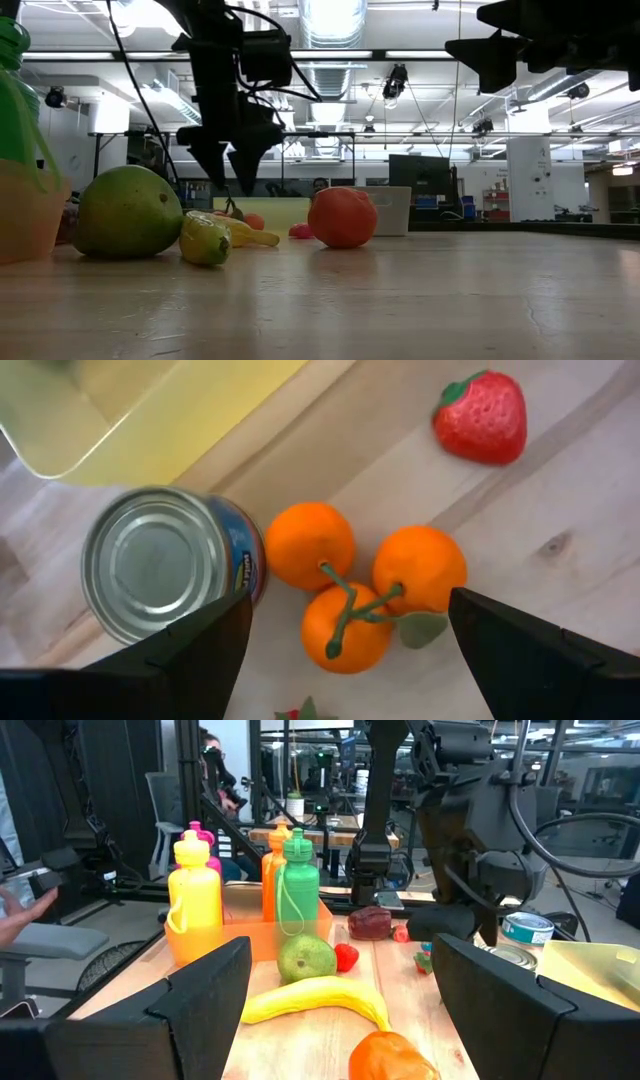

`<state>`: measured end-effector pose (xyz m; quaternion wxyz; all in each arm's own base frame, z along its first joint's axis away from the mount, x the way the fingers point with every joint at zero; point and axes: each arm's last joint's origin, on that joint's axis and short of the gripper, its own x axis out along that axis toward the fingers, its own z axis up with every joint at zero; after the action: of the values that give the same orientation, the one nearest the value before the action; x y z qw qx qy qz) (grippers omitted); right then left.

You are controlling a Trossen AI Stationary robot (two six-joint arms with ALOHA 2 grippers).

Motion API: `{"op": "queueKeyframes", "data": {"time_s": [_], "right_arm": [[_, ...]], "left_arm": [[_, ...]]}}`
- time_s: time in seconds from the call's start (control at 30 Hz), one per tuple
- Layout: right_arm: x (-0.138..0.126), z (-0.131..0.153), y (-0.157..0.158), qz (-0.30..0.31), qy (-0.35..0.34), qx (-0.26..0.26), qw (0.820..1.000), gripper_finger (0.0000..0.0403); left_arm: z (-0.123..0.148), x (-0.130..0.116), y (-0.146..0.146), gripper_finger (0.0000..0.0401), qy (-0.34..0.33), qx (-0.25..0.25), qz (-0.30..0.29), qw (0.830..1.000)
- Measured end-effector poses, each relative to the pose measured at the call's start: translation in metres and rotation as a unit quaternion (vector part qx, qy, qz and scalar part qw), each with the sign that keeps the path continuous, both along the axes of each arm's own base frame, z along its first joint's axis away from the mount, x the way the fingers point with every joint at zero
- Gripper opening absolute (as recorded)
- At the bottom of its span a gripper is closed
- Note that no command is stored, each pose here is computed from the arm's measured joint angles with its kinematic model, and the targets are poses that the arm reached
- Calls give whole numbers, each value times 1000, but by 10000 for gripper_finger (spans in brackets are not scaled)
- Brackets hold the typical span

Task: Pick & Place Food Item
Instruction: Put the tangerines into the gray bin

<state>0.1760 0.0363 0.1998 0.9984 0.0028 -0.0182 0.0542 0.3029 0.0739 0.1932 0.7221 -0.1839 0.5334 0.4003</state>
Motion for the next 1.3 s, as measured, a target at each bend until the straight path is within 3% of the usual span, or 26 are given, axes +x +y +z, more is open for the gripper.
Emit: {"op": "queueKeyframes", "data": {"time_s": [0.83,1.3], "right_arm": [[0,0,0,0,0,0,1000,306],[0,0,0,0,0,0,1000,306]], "left_arm": [[-20,-5,1,338,-14,0,1,1000],[-23,-5,2,210,-20,4,4,1000]]}}
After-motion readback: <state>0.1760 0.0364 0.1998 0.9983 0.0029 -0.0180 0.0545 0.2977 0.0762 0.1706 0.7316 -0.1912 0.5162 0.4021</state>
